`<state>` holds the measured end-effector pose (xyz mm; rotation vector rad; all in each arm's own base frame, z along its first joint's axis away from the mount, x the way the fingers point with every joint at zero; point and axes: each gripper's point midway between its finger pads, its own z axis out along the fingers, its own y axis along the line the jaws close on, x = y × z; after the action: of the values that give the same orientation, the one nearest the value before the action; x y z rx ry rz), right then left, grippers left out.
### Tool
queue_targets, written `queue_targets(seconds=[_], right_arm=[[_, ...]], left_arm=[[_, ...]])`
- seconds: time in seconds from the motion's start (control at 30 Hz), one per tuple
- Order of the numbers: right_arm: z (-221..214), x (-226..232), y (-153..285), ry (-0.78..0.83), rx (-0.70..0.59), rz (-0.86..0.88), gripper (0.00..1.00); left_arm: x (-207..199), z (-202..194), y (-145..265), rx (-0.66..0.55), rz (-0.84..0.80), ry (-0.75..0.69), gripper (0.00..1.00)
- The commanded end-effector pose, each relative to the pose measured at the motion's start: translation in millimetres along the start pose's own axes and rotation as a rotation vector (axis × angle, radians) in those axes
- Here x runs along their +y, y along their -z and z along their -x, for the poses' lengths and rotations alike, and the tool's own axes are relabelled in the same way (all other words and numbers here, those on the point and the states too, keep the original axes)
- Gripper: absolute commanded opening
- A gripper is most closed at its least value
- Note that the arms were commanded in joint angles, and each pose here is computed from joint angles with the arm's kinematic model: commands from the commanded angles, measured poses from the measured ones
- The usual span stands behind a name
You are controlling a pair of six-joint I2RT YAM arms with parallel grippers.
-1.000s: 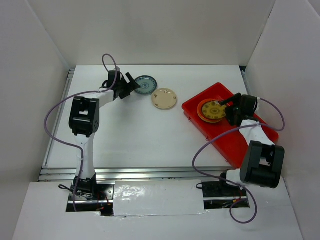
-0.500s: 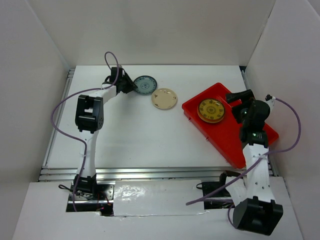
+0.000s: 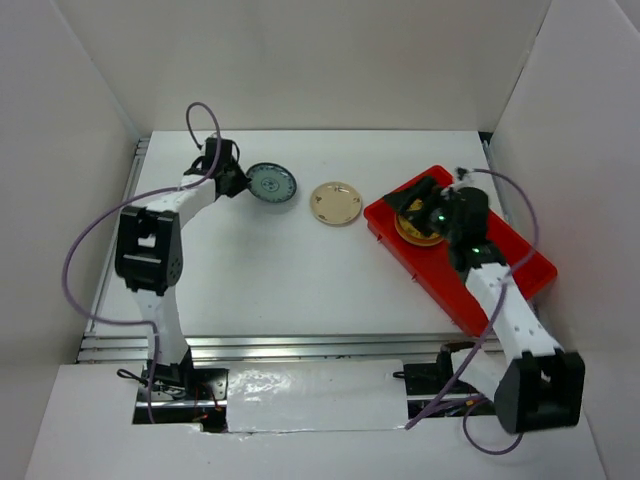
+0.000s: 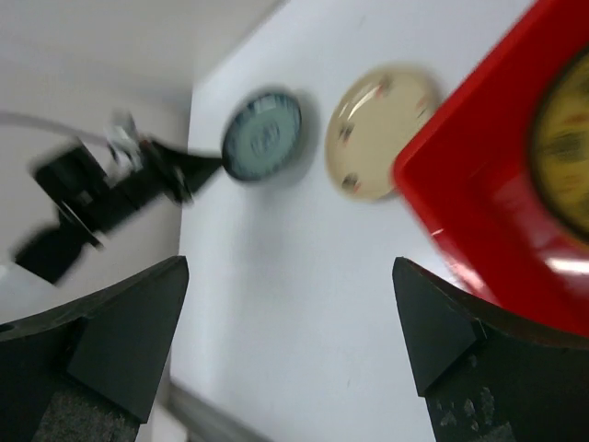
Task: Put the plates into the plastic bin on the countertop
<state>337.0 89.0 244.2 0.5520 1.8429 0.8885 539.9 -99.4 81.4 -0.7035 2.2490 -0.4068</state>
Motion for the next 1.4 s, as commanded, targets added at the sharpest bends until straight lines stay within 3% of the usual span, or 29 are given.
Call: queue_targets(seconds=[0.0,0.17,0.37,0.57,0.7,0.87,0.93,0.97,1.03,1.07,1.17,1.33,1.37], right_arm=[[-44,57,-34,0.158,0.172,0.255,1.00],[-71,110,-65,0.227,0.287,0.429,1.00],[-95,123,-94,0.225,0.362,0.456,1.00],[-123,94,-128,0.202,0.427,0.320,0.99],[-125,63,-140,0.173,0.384,0.156,0.98],[-130,53,-142,0.154,0.391,0.149,0.95],[-137,56,-141,0.145,0.426,0.185,0.86],[-144,59,-136,0.133,0.466,0.221,0.69],[-144,66,-134,0.113,0.472,0.277,0.52],[-146,65,-130,0.089,0.489,0.289,0.32],[-145,71,-122,0.055,0.502,0.336,0.00],[-131,68,-117,0.054,0.467,0.310,0.00],[-124,63,-120,0.059,0.429,0.273,0.00]], left_arm=[[-33,32,73,-0.127,-0.086,-0.058,0.00],[-64,-17,118,0.017,-0.283,-0.186,0.00],[-72,-53,144,0.123,-0.425,-0.241,0.00],[-91,-78,168,0.207,-0.601,-0.235,0.00],[-94,-77,174,0.193,-0.597,-0.244,0.00],[-95,-80,173,0.204,-0.600,-0.245,0.00],[-95,-80,173,0.204,-0.608,-0.244,0.00],[-95,-80,173,0.202,-0.607,-0.247,0.00],[-96,-78,173,0.190,-0.612,-0.245,0.00],[-97,-76,174,0.182,-0.615,-0.246,0.00],[-103,-70,174,0.144,-0.632,-0.240,0.00],[-120,-51,177,0.077,-0.675,-0.201,0.00],[-120,-49,178,0.078,-0.670,-0.195,0.07]])
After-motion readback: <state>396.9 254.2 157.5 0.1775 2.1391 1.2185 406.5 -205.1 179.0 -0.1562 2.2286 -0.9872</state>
